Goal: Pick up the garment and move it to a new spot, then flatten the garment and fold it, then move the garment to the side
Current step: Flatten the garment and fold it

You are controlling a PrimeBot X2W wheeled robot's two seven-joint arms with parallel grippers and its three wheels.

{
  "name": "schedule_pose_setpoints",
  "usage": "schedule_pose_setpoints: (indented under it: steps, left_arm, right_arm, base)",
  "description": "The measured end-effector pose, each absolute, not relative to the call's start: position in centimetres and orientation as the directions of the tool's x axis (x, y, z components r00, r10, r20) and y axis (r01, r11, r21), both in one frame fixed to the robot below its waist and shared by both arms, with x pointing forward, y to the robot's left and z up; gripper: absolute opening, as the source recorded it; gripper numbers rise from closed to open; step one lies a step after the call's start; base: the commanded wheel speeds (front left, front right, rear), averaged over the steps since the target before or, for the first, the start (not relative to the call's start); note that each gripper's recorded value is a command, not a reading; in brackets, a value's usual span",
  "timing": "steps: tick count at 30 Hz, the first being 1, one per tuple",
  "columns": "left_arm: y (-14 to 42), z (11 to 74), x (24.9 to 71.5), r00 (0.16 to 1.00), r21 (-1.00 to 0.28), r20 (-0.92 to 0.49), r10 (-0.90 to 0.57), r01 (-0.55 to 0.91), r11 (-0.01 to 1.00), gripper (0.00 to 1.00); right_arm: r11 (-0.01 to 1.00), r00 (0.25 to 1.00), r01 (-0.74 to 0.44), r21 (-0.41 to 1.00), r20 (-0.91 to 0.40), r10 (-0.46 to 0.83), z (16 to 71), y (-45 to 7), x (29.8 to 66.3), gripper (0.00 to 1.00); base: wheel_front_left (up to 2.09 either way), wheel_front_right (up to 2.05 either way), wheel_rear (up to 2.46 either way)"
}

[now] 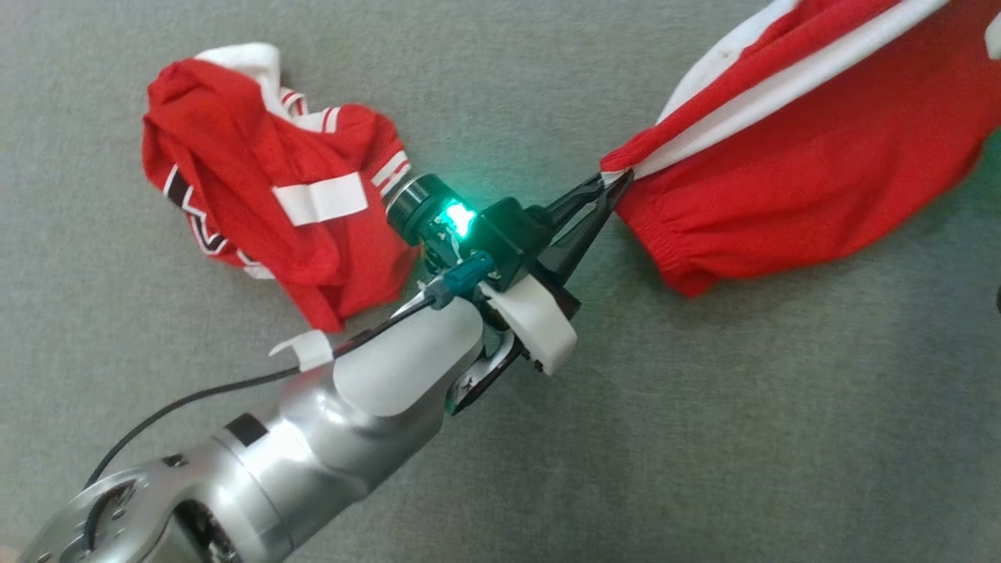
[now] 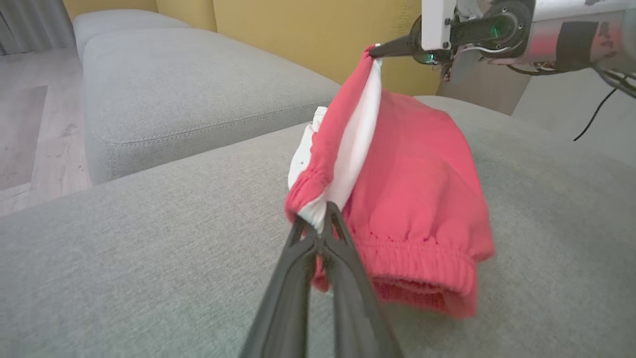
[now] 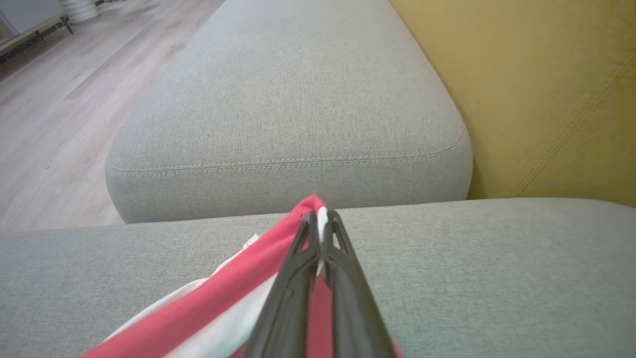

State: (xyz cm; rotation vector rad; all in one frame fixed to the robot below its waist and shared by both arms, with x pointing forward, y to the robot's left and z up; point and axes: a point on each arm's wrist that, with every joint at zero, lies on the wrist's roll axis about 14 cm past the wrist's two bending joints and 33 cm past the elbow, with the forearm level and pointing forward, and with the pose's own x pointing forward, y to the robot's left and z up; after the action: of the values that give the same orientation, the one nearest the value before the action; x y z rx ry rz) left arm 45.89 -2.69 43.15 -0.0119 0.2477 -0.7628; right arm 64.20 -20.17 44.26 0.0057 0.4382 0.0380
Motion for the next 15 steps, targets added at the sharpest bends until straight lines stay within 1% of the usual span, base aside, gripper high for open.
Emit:
schedule_pose_setpoints:
  steps: [3, 9, 10, 11, 12, 13, 15]
  left_arm:
    - [-2.3, 42.5, 46.1, 0.701, -0.093, -0.232, -0.675, 0.674, 0.733, 0.0]
    - [-1.9, 41.8, 46.5, 0.705, -0.098, -0.241, -0.667, 0.666, 0.739, 0.0]
    - [-1.8, 41.7, 46.5, 0.704, -0.098, -0.246, -0.666, 0.666, 0.74, 0.0]
    - [-1.8, 41.5, 46.5, 0.702, -0.1, -0.25, -0.667, 0.666, 0.739, 0.5]
    - [-1.8, 41.5, 46.5, 0.703, -0.1, -0.252, -0.665, 0.665, 0.74, 0.9]
    - [-1.7, 41.5, 46.5, 0.705, -0.099, -0.249, -0.664, 0.664, 0.742, 1.0]
    - [-1.8, 41.5, 46.5, 0.707, -0.099, -0.246, -0.663, 0.662, 0.743, 1.0]
  right_arm:
    - [0.999, 0.891, -0.048, 0.015, -0.452, 0.05, 42.6, -19.4, 64.5, 0.0]
    - [0.998, 0.888, -0.057, 0.033, -0.456, 0.065, 41.0, -18.2, 65.3, 0.0]
    - [0.998, 0.889, -0.056, 0.03, -0.453, 0.064, 40.9, -18.3, 65.3, 0.81]
    - [0.998, 0.888, -0.048, 0.037, -0.456, 0.06, 40.6, -18.4, 65.2, 1.0]
    - [0.998, 0.884, -0.044, 0.038, -0.464, 0.056, 40.3, -18.5, 65.1, 1.0]
    - [0.998, 0.883, -0.04, 0.039, -0.466, 0.053, 40.1, -18.6, 65.0, 1.0]
    - [0.998, 0.881, -0.035, 0.043, -0.471, 0.051, 39.8, -18.7, 64.8, 1.0]
  base:
    - [0.0, 0.0, 0.0]
    - [0.0, 0.0, 0.0]
    - [0.0, 0.0, 0.0]
    - [0.0, 0.0, 0.0]
    - [0.0, 0.0, 0.0]
    - [0.0, 0.0, 0.0]
    - [0.0, 0.0, 0.0]
